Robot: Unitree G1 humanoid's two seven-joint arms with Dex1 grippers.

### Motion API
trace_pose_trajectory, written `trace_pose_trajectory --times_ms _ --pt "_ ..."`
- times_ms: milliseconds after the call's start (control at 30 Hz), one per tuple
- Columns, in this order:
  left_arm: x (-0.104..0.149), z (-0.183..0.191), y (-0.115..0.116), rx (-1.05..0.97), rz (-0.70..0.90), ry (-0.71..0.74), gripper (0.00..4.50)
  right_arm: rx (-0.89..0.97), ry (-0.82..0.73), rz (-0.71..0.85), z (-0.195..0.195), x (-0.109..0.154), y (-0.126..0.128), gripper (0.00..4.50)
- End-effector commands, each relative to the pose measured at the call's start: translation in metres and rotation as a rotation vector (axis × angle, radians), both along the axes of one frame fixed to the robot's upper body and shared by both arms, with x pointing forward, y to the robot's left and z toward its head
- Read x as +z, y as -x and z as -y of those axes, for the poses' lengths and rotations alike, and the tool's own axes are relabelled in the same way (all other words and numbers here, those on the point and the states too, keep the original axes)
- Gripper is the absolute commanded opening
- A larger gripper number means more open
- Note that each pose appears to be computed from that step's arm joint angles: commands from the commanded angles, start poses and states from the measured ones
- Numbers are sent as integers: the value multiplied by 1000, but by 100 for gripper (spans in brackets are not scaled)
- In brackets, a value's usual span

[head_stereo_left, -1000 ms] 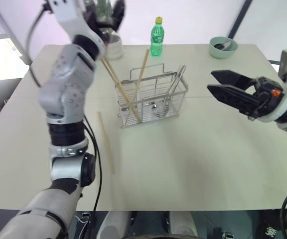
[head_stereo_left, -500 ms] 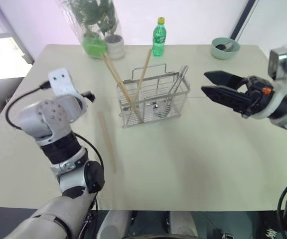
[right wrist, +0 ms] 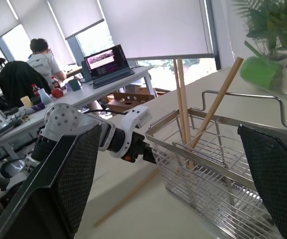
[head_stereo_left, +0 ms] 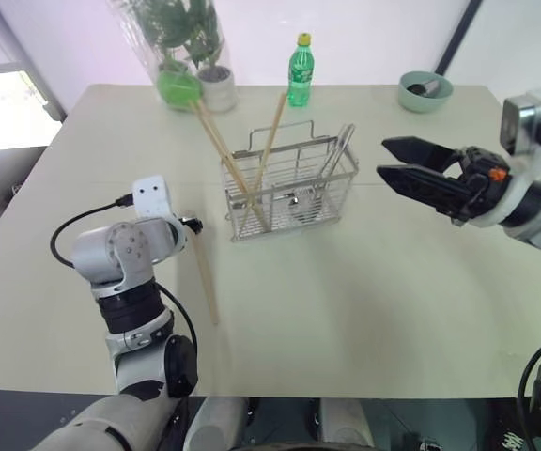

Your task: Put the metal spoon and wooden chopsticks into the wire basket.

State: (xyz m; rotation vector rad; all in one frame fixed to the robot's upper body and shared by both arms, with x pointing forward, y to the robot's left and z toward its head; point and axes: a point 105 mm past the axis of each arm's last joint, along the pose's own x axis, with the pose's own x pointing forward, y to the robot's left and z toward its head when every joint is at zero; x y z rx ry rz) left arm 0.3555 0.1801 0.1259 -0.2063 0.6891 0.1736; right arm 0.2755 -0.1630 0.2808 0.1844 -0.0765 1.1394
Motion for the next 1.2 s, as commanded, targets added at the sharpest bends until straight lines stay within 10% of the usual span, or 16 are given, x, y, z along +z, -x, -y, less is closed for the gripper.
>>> trace_pose_trajectory --times_ms 33,200,433,633,867,1200 --pt "6 11 -5 -44 8 22 259 4 -11 62 0 11 9 450" --pt "11 12 -9 -43 14 38 11 -4 14 65 2 9 12 450" --pt "30 -13 -17 31 100 -33 4 -7 25 68 3 11 13 450" --pt "160 -63 -50 212 747 130 4 -2 38 65 4 15 12 450" --pt "295 -14 -20 -179 1340 458 4 9 47 65 2 16 9 450" --pt "267 89 -19 -622 1234 346 4 -7 33 76 1 18 11 450"
